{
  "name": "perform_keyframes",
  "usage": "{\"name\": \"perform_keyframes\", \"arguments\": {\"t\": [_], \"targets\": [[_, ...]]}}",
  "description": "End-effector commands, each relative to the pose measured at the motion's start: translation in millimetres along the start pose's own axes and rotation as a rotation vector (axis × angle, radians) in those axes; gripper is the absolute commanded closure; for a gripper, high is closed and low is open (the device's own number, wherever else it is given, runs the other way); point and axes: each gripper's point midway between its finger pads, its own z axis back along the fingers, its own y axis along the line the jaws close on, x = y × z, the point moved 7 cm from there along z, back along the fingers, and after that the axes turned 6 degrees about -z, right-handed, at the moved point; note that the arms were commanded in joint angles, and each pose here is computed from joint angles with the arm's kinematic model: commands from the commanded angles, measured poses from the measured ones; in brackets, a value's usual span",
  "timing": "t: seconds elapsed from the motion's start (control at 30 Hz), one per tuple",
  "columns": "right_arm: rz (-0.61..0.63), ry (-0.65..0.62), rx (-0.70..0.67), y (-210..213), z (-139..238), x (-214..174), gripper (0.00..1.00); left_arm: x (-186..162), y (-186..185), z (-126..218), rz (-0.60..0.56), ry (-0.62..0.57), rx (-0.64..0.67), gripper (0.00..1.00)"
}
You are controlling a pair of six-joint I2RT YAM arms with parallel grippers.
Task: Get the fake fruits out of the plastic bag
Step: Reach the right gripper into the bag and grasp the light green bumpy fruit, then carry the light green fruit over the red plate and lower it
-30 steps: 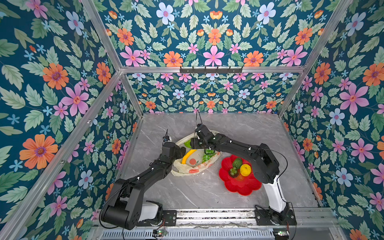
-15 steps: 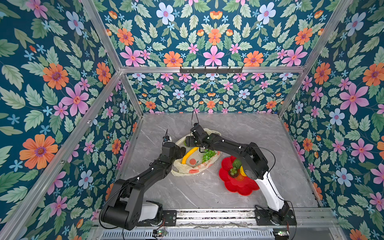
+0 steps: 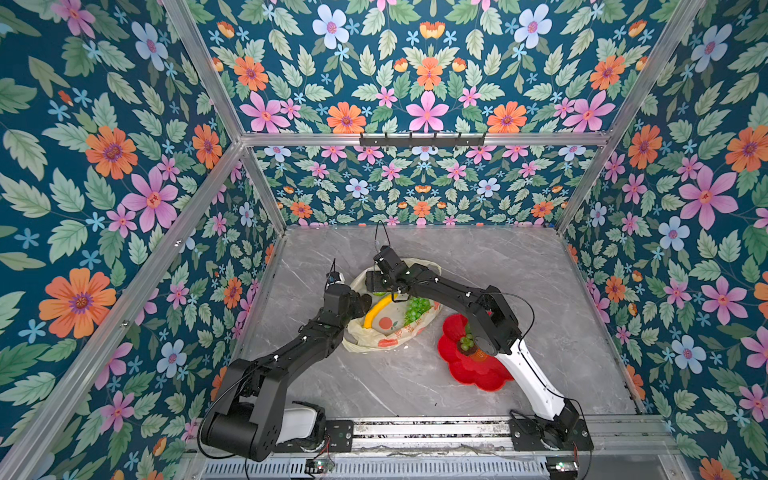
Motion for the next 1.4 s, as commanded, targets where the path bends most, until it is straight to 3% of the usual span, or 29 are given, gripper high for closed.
{"name": "perform_keyframes", "arguments": {"t": [0.0, 0.3, 0.53, 1.0, 1.37], "targets": [[-0.012, 0.039, -0.01, -0.6, -1.4, -4.9, 0.14, 1.7, -0.6, 0.8, -0.001, -0.01, -0.007, 1.0], [-0.004, 0.061, -0.021, 0.3, -0.3, -4.6, 0.25, 2.1, -0.8, 0.8, -0.002, -0.011, -0.007, 1.0], [0.015, 0.054, -0.006, 6.5, 15.6, 2.8, 0.25, 1.0, -0.4, -0.3, -0.004, -0.007, -0.003, 1.0], [0.031, 0.096, 0.071, 10.9, 76.8, -5.8, 0.26, -0.3, 0.9, -1.7, -0.001, -0.004, 0.006, 1.0], [0.1, 0.101, 0.011, -4.8, 144.2, -39.9, 0.26, -0.5, 0.2, -2.8, -0.002, 0.0, 0.002, 1.0]]}}
